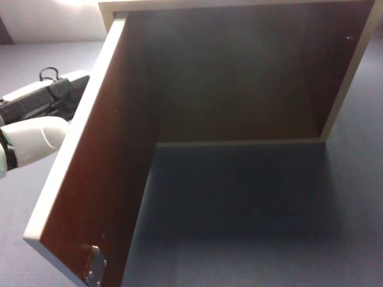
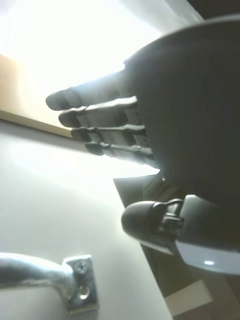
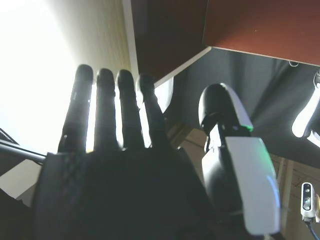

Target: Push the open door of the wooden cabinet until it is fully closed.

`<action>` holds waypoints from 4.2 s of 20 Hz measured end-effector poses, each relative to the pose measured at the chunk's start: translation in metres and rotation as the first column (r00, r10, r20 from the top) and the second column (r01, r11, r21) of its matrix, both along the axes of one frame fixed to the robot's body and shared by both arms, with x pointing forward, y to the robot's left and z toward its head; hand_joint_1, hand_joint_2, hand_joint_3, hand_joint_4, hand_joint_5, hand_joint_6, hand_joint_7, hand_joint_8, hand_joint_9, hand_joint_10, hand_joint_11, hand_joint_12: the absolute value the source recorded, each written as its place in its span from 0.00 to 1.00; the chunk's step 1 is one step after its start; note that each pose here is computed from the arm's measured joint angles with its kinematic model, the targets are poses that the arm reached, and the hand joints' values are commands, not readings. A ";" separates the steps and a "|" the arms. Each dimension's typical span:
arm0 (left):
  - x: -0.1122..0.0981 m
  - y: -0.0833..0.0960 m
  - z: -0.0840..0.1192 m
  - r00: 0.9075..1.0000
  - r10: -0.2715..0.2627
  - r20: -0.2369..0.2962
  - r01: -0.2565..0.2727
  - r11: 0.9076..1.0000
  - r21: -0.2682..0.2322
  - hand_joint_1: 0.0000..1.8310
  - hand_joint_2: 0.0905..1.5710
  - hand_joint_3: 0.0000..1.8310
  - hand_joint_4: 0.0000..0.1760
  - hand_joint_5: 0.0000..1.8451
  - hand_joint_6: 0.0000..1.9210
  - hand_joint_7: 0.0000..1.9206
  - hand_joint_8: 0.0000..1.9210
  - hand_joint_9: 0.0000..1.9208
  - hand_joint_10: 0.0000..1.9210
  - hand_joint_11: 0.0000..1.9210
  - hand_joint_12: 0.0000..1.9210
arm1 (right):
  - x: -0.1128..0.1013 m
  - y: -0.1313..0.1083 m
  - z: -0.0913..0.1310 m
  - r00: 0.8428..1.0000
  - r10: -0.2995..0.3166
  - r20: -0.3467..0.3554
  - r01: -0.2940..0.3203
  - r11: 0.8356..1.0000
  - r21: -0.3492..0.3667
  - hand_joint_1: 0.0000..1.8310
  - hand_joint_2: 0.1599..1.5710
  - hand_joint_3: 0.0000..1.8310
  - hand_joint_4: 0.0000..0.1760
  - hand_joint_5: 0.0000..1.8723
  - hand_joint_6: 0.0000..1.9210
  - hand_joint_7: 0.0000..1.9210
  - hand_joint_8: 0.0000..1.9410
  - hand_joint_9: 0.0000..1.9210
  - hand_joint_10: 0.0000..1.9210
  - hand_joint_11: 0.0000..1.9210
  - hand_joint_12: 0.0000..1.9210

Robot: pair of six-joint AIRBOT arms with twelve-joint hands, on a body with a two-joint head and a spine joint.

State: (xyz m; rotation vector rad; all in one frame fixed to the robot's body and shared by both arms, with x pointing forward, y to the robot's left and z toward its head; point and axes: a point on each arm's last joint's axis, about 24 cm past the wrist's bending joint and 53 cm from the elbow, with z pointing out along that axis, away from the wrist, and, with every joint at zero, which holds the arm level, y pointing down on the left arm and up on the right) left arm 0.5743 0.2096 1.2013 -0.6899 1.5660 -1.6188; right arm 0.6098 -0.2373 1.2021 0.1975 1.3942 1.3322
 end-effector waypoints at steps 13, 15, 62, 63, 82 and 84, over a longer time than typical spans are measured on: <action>0.002 -0.025 -0.002 0.996 -0.081 0.022 0.081 0.997 0.004 0.03 0.94 0.00 0.07 0.04 0.00 0.06 0.00 0.06 0.00 0.07 0.00 | 0.000 0.000 -0.001 1.000 0.003 -0.004 -0.003 1.000 0.003 0.11 0.84 0.00 0.00 0.11 0.00 0.09 0.00 0.09 0.00 0.00 0.21; 0.002 -0.030 0.000 0.995 -0.099 0.034 0.099 0.995 0.014 0.03 0.94 0.00 0.05 0.04 0.00 0.05 0.00 0.06 0.00 0.06 0.00 | 0.000 0.000 -0.001 1.000 0.003 -0.005 -0.002 1.000 0.002 0.11 0.84 0.00 0.00 0.11 0.00 0.10 0.00 0.09 0.00 0.01 0.21; 0.037 -0.132 0.005 0.945 -0.299 0.133 0.286 0.952 0.109 0.06 0.96 0.00 0.00 0.08 0.00 0.06 0.00 0.05 0.00 0.05 0.01 | 0.002 -0.001 -0.001 1.000 0.002 -0.002 -0.002 1.000 0.001 0.13 0.84 0.00 0.00 0.12 0.00 0.10 0.00 0.09 0.00 0.03 0.16; 0.037 -0.133 0.007 0.944 -0.299 0.138 0.286 0.952 0.107 0.08 0.95 0.00 0.00 0.08 0.00 0.07 0.00 0.06 0.00 0.06 0.01 | 0.002 -0.001 -0.001 1.000 0.003 -0.003 -0.003 1.000 0.001 0.15 0.85 0.00 0.00 0.12 0.00 0.10 0.00 0.09 0.00 0.03 0.16; 0.010 -0.078 0.036 0.960 -0.220 0.171 0.220 0.975 0.016 0.08 0.93 0.00 0.06 0.09 0.00 0.11 0.00 0.11 0.00 0.00 0.30 | 0.000 -0.001 0.001 1.000 0.007 0.002 -0.007 1.000 0.013 0.12 0.84 0.00 0.00 0.12 0.00 0.09 0.00 0.07 0.00 0.01 0.14; 0.010 -0.066 0.037 0.968 -0.190 0.166 0.193 0.981 0.002 0.14 0.90 0.00 0.00 0.08 0.00 0.07 0.00 0.08 0.00 0.00 0.27 | 0.000 0.000 0.002 1.000 0.009 0.005 -0.009 1.000 0.019 0.13 0.84 0.00 0.00 0.11 0.00 0.09 0.00 0.07 0.00 0.01 0.13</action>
